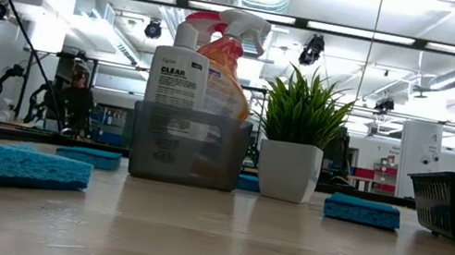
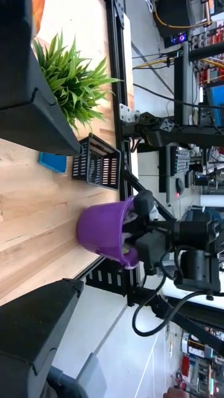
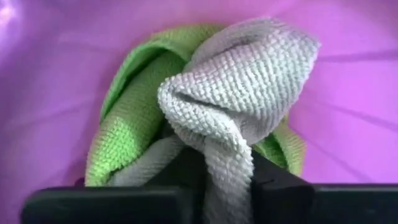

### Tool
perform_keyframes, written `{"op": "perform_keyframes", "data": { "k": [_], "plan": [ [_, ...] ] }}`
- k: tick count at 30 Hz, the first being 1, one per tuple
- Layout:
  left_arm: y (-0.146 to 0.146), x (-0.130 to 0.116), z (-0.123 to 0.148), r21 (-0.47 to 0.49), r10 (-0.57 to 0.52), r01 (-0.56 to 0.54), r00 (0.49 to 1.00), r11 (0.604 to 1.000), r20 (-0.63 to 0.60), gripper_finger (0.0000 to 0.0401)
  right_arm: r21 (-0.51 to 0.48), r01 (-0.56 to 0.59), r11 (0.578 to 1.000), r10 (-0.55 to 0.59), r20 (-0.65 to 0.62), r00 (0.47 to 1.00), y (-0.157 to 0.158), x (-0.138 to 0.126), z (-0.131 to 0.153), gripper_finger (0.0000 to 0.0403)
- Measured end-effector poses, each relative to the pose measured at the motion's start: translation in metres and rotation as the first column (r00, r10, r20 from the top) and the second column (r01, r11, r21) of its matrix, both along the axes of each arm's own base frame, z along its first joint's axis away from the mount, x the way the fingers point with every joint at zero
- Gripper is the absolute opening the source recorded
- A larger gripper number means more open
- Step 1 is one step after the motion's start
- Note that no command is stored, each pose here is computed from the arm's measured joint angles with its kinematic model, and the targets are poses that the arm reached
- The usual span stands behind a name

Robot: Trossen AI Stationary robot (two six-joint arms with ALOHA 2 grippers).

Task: Pick & Place Kitchen Items
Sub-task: Put the gray towel into the purple bucket

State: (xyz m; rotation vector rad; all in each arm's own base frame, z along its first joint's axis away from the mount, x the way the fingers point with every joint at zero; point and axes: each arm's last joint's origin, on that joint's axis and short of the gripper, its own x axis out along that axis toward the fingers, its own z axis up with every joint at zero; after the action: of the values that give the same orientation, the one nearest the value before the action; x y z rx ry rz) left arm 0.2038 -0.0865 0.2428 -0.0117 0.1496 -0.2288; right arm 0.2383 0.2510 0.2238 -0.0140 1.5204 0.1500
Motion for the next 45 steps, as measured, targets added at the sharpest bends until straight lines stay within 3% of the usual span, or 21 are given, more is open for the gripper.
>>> {"op": "perform_keyframes", "data": {
  "k": [10, 15, 26, 31, 39, 42, 45],
  "plan": [
    [0.000, 0.000, 0.000, 0.000, 0.000, 0.000, 1.000, 1.000, 0.000, 0.0342, 0.011, 0.035, 0.999, -0.035, 0.011, 0.999, 0.002, 0.002, 0.008, 0.0252],
    [0.000, 0.000, 0.000, 0.000, -0.001, 0.001, 1.000, 1.000, 0.000, 0.0342, 0.030, 0.058, 0.998, -0.059, 0.024, 0.998, 0.004, 0.004, 0.024, 0.0309],
    [0.000, 0.000, 0.000, 0.000, 0.000, 0.000, 1.000, 1.000, 0.000, 0.0342, 0.020, 0.086, 0.996, -0.086, 0.021, 0.996, 0.005, 0.002, 0.052, 0.0320],
    [0.000, 0.000, 0.000, 0.000, -0.001, 0.001, 1.000, 1.000, 0.000, 0.0342, -0.020, 0.128, 0.992, -0.128, -0.002, 0.992, 0.005, -0.007, 0.068, 0.0320],
    [0.000, 0.000, 0.000, 0.000, -0.001, 0.001, 1.000, 1.000, 0.000, 0.0342, -0.063, 0.138, 0.988, -0.132, 0.094, 0.987, 0.012, -0.022, 0.099, 0.0320],
    [0.000, 0.000, 0.000, 0.000, -0.001, 0.001, 1.000, 1.000, -0.001, 0.0342, -0.131, 0.192, 0.973, -0.186, 0.059, 0.981, 0.009, -0.034, 0.103, 0.0320],
    [0.000, 0.000, 0.000, -0.002, 0.000, 0.000, 1.000, 1.000, -0.003, 0.0342, -0.117, 0.193, 0.974, -0.187, 0.062, 0.980, 0.013, -0.041, 0.103, 0.0320]
  ]
}}
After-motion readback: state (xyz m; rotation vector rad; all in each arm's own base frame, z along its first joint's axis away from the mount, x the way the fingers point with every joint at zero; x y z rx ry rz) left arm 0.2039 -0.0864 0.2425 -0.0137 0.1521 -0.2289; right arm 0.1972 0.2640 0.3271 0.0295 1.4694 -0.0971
